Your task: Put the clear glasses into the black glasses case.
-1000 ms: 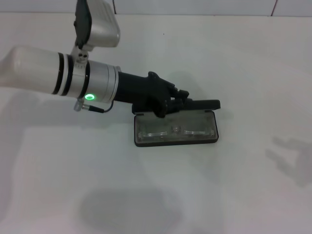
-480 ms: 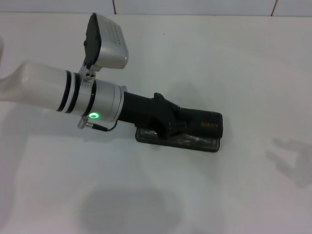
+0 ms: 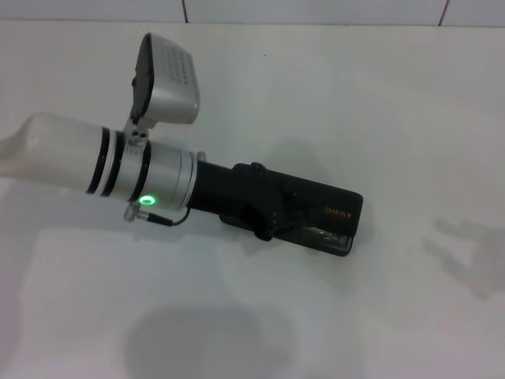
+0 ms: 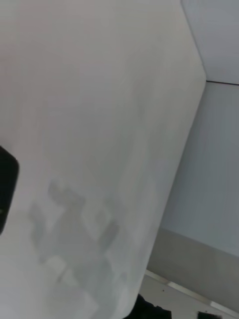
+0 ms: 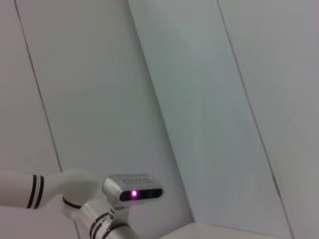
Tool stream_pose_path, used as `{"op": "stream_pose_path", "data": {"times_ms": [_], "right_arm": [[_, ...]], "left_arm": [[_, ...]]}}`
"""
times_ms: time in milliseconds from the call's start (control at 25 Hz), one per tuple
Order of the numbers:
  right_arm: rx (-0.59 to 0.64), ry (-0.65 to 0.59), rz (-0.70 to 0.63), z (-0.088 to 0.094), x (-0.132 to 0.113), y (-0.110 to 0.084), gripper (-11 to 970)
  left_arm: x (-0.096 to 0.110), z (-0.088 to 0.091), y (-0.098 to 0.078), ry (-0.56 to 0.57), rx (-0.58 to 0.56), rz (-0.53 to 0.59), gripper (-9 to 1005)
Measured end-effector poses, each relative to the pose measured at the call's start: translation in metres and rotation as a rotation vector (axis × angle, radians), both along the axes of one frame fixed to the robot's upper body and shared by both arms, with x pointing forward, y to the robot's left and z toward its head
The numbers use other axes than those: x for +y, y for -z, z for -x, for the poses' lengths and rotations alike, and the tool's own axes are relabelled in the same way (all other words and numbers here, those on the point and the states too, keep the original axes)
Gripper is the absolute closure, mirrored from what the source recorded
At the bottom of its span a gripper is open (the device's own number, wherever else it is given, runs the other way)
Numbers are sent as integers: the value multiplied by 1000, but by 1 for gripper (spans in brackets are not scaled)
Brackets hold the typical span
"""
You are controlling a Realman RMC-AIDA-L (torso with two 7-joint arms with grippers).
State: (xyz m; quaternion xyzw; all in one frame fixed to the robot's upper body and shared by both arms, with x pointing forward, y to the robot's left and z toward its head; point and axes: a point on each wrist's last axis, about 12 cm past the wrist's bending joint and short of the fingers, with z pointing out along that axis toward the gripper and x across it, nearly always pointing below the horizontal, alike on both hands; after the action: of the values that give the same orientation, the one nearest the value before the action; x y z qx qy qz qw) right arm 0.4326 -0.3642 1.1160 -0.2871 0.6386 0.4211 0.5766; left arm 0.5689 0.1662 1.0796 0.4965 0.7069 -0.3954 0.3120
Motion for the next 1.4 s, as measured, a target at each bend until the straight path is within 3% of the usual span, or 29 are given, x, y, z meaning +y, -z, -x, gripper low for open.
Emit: {"op": "stream_pose_path", "data": {"times_ms": [200,320,480,640,720,880,1080,1320,1400], "right_arm": [[2,-11,2,-3,3,1,602],[2,-11,4,-3,3,1,601],[15,-25,21,0,3,4,599],[18,-124,57,-3,14,4,598],[0,-180,57,-6,21,2,597],[-52,-280,38,-15,39,-5,596],[-90,-398,45,-29,64,-14,408],[-125,-457,49,-46,83,-22,226],[-136,-465,44,-50,87,-25,229]], "left_arm": [[5,4,6,-15,-3,-4,796],[4,4,1,9,-17,18,794],[4,12,-33,97,-67,186,793],[27,35,-73,148,-160,367,791],[36,47,-83,177,-198,378,790],[49,65,-89,197,-224,406,675],[66,74,-91,174,-213,478,554],[80,78,-87,129,-202,505,417],[84,78,-83,112,-191,505,367]]}}
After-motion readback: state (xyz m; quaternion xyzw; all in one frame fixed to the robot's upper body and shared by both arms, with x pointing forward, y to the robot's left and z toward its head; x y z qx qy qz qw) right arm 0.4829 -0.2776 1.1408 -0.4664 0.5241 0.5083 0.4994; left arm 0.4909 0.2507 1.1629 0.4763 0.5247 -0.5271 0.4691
